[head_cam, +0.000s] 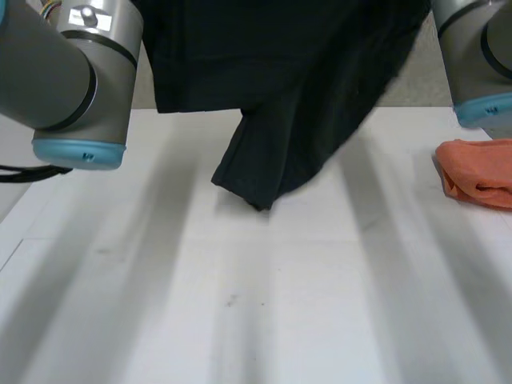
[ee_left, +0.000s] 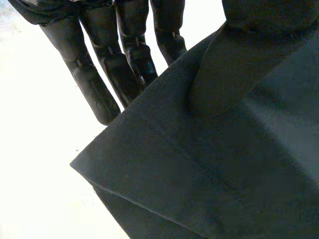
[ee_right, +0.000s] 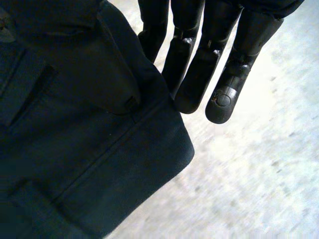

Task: Fold the laundry.

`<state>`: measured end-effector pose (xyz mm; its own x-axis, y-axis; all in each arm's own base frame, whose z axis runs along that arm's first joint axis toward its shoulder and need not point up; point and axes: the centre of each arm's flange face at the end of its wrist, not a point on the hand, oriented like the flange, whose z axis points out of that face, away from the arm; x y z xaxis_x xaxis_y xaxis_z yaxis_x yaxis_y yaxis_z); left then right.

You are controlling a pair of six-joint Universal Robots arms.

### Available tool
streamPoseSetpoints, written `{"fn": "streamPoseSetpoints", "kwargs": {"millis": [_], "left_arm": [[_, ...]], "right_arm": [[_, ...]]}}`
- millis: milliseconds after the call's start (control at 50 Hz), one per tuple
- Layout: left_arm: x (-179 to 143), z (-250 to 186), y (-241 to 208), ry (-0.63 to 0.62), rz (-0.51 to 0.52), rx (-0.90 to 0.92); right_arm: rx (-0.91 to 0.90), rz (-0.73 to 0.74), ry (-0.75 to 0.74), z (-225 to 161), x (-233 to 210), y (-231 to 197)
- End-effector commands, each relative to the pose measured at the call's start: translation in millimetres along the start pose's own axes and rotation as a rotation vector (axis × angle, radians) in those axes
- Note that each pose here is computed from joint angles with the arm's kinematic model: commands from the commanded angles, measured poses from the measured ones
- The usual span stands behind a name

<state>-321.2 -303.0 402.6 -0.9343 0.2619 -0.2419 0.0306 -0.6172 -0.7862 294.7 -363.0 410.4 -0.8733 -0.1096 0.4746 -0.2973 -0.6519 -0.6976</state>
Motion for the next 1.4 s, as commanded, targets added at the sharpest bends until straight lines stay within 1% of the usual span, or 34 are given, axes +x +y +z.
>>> {"fn": "streamPoseSetpoints", "kwargs": {"millis": [20,40,60,120,140,200,220,260,280,340,440,520,540,600,620,700,740,820,900,1000,1100,1220,1400], "left_arm": [[11.1,-49.8,38.3,0.076,0.014,-0.201],[12.3,-57.3,43.2,0.087,0.016,-0.231],[14.7,-73.7,52.3,0.112,0.02,-0.293],[19.2,-100.6,67.2,0.154,0.03,-0.389],[22.4,-119.8,76.6,0.18,0.031,-0.454],[25.5,-144.4,86.8,0.213,0.035,-0.532],[29.4,-162.4,92.1,0.243,0.038,-0.585],[34.4,-180.9,95.1,0.277,0.038,-0.636],[40.6,-199.1,96.6,0.318,0.038,-0.686],[47.8,-223.1,94.8,0.372,0.029,-0.754],[51.2,-244.8,83.4,0.428,0.029,-0.807],[47.9,-247.6,74.3,0.427,0.026,-0.793],[46.3,-247.0,71.7,0.422,0.026,-0.785],[44.4,-245.3,70.2,0.414,0.026,-0.78],[42.9,-243.7,69.8,0.407,0.027,-0.778],[39.0,-241.9,70.9,0.391,0.031,-0.783],[37.2,-242.8,72.7,0.386,0.033,-0.794],[31.8,-248.5,79.9,0.373,0.04,-0.832],[24.8,-253.3,87.8,0.352,0.048,-0.87],[19.3,-259.9,95.4,0.341,0.051,-0.906],[16.8,-265.8,101.4,0.336,0.052,-0.934],[17.5,-273.2,104.2,0.345,0.052,-0.955],[20.2,-276.7,111.4,0.355,0.05,-0.973]], "right_arm": [[-0.345,0.014,-0.216,-62.7,-27.7,39.5],[-0.395,0.016,-0.246,-72.4,-31.0,44.6],[-0.495,0.023,-0.313,-93.8,-38.3,52.5],[-0.636,0.019,-0.413,-127.5,-46.2,59.8],[-0.72,0.005,-0.481,-150.4,-50.5,62.8],[-0.83,-0.033,-0.592,-185.4,-58.3,69.7],[-0.885,-0.067,-0.661,-206.2,-62.4,74.1],[-0.938,-0.112,-0.735,-230.7,-66.9,78.8],[-0.948,-0.124,-0.755,-237.4,-68.0,78.9],[-0.97,-0.125,-0.786,-253.6,-68.2,76.3],[-0.937,-0.084,-0.751,-258.2,-68.8,73.0],[-0.86,-0.001,-0.66,-246.3,-61.3,68.6],[-0.848,0.039,-0.609,-240.2,-53.3,71.1],[-0.837,0.109,-0.562,-233.3,-43.6,72.4],[-0.834,0.159,-0.54,-230.0,-39.2,72.7],[-0.832,0.274,-0.517,-224.4,-32.3,72.1],[-0.85,0.297,-0.516,-224.5,-29.5,73.3],[-0.921,0.292,-0.534,-229.8,-22.6,75.7],[-1.0,0.256,-0.584,-244.4,-19.3,82.7],[-1.019,0.226,-0.616,-256.6,-23.4,85.2],[-1.036,0.243,-0.63,-262.8,-27.6,88.5],[-1.115,0.269,-0.677,-274.1,-41.4,108.9],[-1.03,0.226,-0.626,-267.5,-47.5,129.6]]}}
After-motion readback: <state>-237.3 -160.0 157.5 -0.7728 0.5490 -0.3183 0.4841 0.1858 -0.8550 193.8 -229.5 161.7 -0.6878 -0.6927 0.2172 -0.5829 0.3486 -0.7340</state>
